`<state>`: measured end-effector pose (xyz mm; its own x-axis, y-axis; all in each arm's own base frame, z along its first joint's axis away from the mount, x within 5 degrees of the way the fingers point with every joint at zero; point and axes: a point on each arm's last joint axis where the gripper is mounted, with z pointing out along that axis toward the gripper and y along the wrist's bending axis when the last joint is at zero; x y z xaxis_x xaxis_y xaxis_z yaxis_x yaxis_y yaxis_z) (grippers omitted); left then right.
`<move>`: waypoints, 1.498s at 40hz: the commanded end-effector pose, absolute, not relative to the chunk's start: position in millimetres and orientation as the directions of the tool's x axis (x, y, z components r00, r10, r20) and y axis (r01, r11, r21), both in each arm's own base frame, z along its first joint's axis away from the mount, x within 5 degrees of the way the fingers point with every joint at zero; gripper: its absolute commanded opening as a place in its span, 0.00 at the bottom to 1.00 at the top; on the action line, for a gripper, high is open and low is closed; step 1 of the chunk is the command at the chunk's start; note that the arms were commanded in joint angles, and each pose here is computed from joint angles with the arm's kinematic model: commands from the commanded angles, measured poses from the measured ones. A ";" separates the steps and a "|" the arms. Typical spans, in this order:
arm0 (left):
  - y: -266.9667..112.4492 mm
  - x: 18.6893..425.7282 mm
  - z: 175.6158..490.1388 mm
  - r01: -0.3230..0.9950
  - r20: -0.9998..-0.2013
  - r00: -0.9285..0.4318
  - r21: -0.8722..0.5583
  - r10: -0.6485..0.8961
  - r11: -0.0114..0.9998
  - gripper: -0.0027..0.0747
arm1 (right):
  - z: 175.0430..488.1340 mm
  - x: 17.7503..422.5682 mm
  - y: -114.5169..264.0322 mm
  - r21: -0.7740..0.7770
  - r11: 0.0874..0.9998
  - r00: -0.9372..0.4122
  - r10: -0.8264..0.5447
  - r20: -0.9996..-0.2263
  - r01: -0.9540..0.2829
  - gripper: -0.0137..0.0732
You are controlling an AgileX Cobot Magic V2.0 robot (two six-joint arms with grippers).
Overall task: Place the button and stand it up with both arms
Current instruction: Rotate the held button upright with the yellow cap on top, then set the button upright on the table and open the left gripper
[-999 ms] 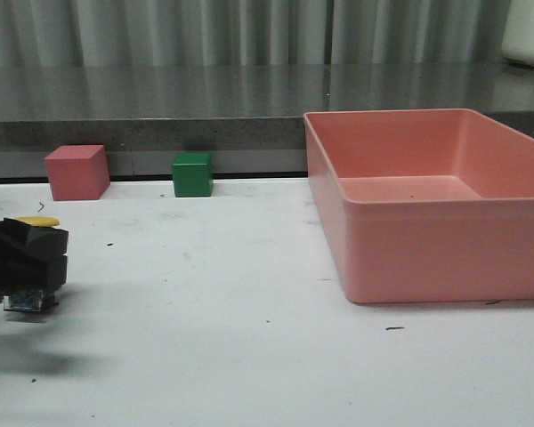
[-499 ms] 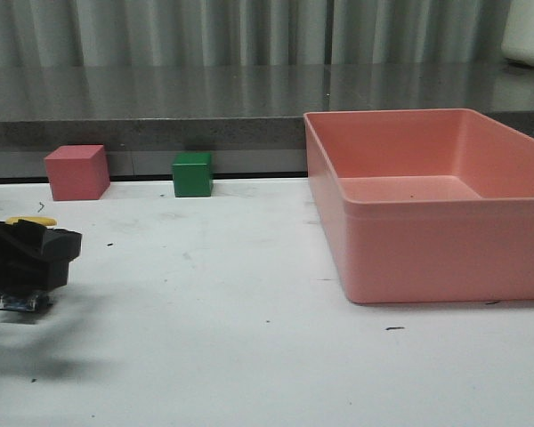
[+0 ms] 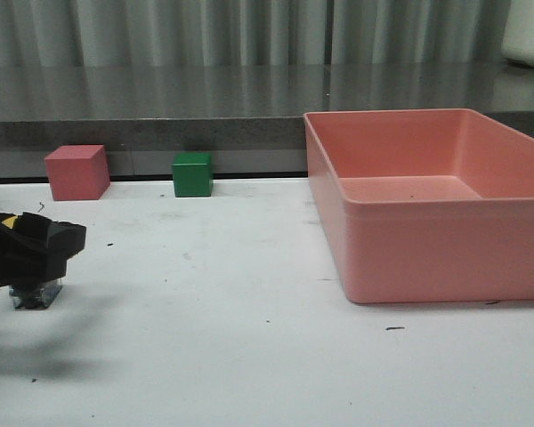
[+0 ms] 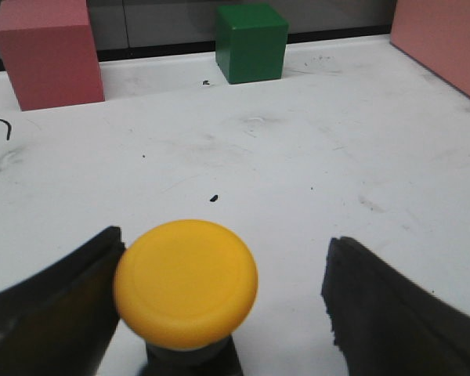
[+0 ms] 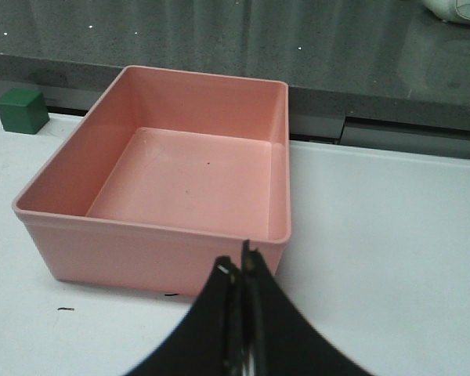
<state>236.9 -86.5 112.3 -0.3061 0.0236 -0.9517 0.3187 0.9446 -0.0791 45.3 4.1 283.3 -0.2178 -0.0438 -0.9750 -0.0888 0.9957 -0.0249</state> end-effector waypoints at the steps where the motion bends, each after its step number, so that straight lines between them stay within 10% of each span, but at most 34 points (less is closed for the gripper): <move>1: -86.6 241.8 145.4 0.330 -0.996 -0.048 -0.085 -0.073 0.940 0.69 | 298.5 46.2 3.6 -0.039 0.996 -0.119 -0.048 -0.992 -0.078 0.08; 19: -81.3 242.4 159.2 0.279 -0.999 0.024 -0.029 -0.037 0.960 0.69 | 298.5 46.2 3.6 -0.039 0.996 -0.119 -0.048 -0.992 -0.078 0.08; 40: -69.4 204.9 274.7 0.303 -0.990 0.101 -0.068 -0.103 0.951 0.68 | 298.5 46.2 3.6 -0.039 0.996 -0.119 -0.048 -0.992 -0.078 0.08; 60: -34.9 95.5 323.7 0.344 -0.997 -0.013 -0.081 -0.081 0.936 0.31 | 298.5 46.2 3.6 -0.039 0.996 -0.119 -0.048 -0.992 -0.078 0.08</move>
